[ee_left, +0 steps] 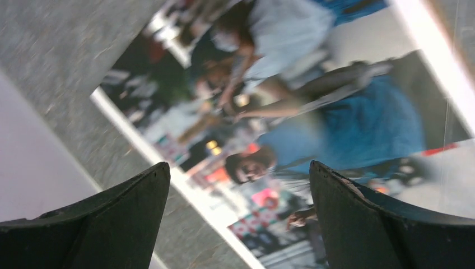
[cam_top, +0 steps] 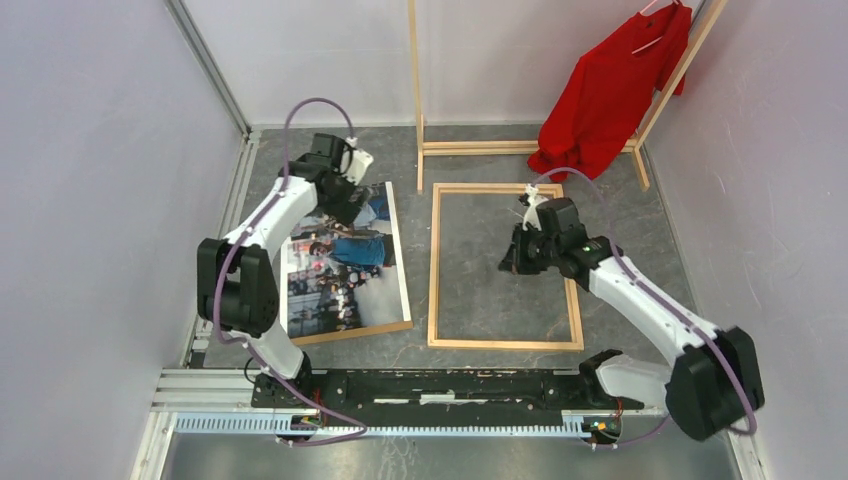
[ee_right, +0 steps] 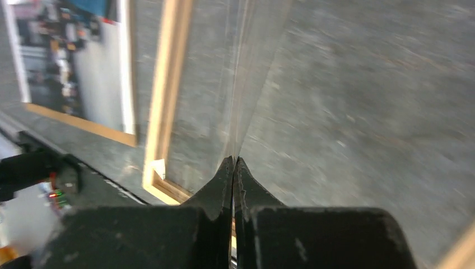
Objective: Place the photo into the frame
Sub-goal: Place the photo frame item in the photo frame.
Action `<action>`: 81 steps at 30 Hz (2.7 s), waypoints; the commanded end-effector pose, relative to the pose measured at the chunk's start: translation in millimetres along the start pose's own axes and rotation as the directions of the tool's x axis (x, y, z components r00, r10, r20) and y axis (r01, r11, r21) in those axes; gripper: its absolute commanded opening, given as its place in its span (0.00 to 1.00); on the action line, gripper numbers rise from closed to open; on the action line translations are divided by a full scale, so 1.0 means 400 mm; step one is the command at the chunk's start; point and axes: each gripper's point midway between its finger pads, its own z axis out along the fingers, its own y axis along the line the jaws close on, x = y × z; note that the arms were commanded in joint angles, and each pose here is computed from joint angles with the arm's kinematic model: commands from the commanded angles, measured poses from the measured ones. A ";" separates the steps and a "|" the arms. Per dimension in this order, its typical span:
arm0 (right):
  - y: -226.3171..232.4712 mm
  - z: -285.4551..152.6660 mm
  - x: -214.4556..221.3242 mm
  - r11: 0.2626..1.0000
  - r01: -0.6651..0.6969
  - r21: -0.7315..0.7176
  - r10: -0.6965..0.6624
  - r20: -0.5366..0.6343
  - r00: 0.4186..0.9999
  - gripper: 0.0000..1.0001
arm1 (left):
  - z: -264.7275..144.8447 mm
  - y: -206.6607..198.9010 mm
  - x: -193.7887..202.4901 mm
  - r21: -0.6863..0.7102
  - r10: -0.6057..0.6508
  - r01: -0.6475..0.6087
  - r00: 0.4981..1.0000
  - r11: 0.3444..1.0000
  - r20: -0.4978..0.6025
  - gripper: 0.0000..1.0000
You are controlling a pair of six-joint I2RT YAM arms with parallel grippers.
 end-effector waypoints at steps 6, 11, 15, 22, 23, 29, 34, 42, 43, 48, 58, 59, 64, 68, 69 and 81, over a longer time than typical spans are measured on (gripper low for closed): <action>-0.212 -0.166 0.014 0.928 0.107 0.356 -0.101 -0.035 0.994 0.00 | 0.005 -0.322 -0.184 0.292 0.017 -0.056 0.991 0.955 0.133 1.00; -0.215 -0.151 0.004 0.931 0.149 0.334 -0.119 -0.109 0.987 0.00 | 0.021 -0.430 -0.228 0.331 0.077 -0.127 0.984 0.935 0.160 1.00; -0.217 -0.156 -0.021 0.919 0.183 0.348 -0.144 -0.135 0.980 0.00 | 0.035 -0.467 -0.249 0.338 0.091 -0.146 0.981 0.930 0.173 1.00; -0.214 -0.172 -0.045 0.919 0.162 0.358 -0.128 -0.119 0.985 0.00 | 0.080 -0.505 -0.283 0.360 0.024 -0.086 0.985 0.929 0.172 1.00; -0.207 -0.172 -0.048 0.924 0.155 0.348 -0.125 -0.109 0.986 0.00 | 0.086 -0.513 -0.290 0.371 0.008 -0.071 0.986 0.926 0.169 0.99; -0.203 -0.169 -0.034 0.931 0.156 0.331 -0.123 -0.121 0.985 0.00 | 0.110 -0.558 -0.308 0.432 -0.042 -0.024 0.989 0.902 0.143 0.93; -0.199 -0.154 -0.020 0.942 0.148 0.302 -0.112 -0.133 0.985 0.00 | 0.143 -0.591 -0.292 0.452 -0.035 -0.020 0.993 0.892 0.114 0.86; -0.191 -0.119 0.037 0.966 0.114 0.230 -0.077 -0.165 0.983 0.00 | 0.186 -0.569 -0.302 0.379 -0.025 -0.017 0.994 0.925 0.107 0.60; -0.188 -0.115 0.043 0.969 0.111 0.220 -0.074 -0.168 0.983 0.00 | 0.188 -0.567 -0.303 0.373 -0.024 -0.018 0.994 0.928 0.107 0.60; -0.169 -0.090 0.067 0.985 0.076 0.155 -0.049 -0.177 0.983 0.00 | 0.210 -0.538 -0.291 0.304 0.012 -0.041 0.995 0.952 0.096 0.52; -0.156 -0.072 0.056 0.989 0.065 0.133 -0.042 -0.168 0.985 0.00 | 0.181 -0.519 -0.314 0.291 0.023 -0.056 0.993 0.955 0.114 0.56; -0.158 -0.073 0.052 0.988 0.073 0.139 -0.049 -0.171 0.984 0.00 | 0.166 -0.518 -0.324 0.302 0.023 -0.059 0.992 0.951 0.121 0.61; -0.164 -0.075 0.039 0.983 0.101 0.151 -0.072 -0.186 0.980 0.00 | 0.093 -0.482 -0.342 0.346 0.035 -0.084 0.989 0.934 0.146 0.80; -0.140 -0.049 0.036 0.994 0.068 0.086 -0.050 -0.192 0.980 0.00 | 0.075 -0.421 -0.316 0.304 0.051 -0.086 0.991 0.949 0.123 0.84; -0.136 -0.042 0.037 0.996 0.051 0.072 -0.037 -0.190 0.981 0.00 | 0.075 -0.407 -0.310 0.299 0.039 -0.074 0.992 0.951 0.120 0.84; -0.175 -0.078 0.034 0.979 0.094 0.182 -0.058 -0.193 0.979 0.00 | 0.090 -0.309 -0.211 0.232 0.010 -0.028 0.997 0.972 0.077 0.84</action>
